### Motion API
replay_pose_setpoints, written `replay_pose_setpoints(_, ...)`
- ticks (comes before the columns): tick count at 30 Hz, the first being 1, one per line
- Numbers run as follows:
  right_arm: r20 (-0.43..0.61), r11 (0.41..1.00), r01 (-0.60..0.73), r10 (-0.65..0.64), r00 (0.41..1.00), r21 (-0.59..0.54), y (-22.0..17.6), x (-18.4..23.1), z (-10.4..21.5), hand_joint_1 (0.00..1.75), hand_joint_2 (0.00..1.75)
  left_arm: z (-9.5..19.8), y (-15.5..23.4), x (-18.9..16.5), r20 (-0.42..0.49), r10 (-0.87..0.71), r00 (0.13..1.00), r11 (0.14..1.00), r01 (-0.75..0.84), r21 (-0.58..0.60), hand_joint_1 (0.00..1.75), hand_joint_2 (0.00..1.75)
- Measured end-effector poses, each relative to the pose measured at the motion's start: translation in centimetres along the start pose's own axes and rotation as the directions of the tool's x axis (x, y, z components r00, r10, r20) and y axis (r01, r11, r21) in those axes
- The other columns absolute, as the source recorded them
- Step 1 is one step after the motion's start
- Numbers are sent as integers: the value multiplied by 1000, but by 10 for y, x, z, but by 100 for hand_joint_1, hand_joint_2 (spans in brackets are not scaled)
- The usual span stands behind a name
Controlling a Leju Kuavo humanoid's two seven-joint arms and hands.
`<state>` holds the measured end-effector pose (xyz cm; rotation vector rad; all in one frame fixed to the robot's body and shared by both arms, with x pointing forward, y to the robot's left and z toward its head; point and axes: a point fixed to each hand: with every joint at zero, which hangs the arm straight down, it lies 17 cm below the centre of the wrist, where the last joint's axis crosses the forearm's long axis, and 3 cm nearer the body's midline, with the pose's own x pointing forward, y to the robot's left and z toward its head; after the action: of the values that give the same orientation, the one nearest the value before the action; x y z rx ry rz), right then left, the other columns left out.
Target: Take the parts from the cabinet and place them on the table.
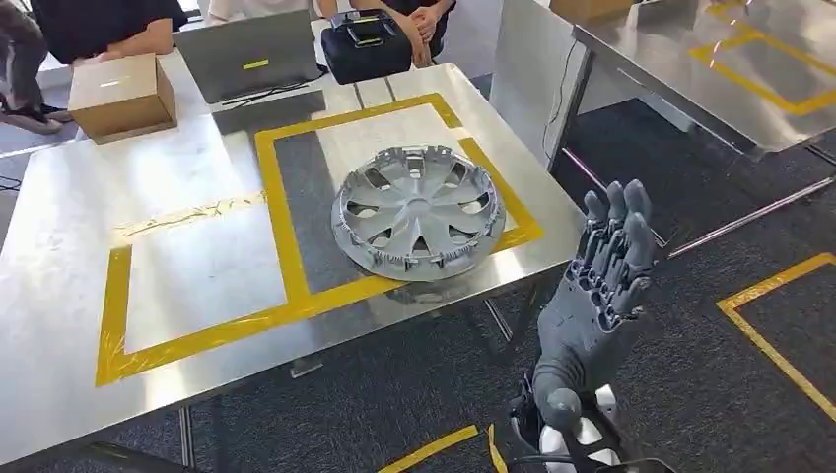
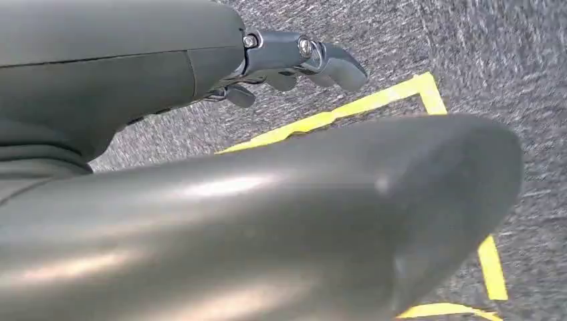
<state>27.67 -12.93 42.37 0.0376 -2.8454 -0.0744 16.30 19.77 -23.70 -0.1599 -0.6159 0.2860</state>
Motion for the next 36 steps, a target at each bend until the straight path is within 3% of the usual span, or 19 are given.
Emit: replay_pose_setpoints(36,-1,998,-66,66,998,8,-6,0,8,0,0,-1,-3,2,0,-8,1000,1000,8,-5,0,0)
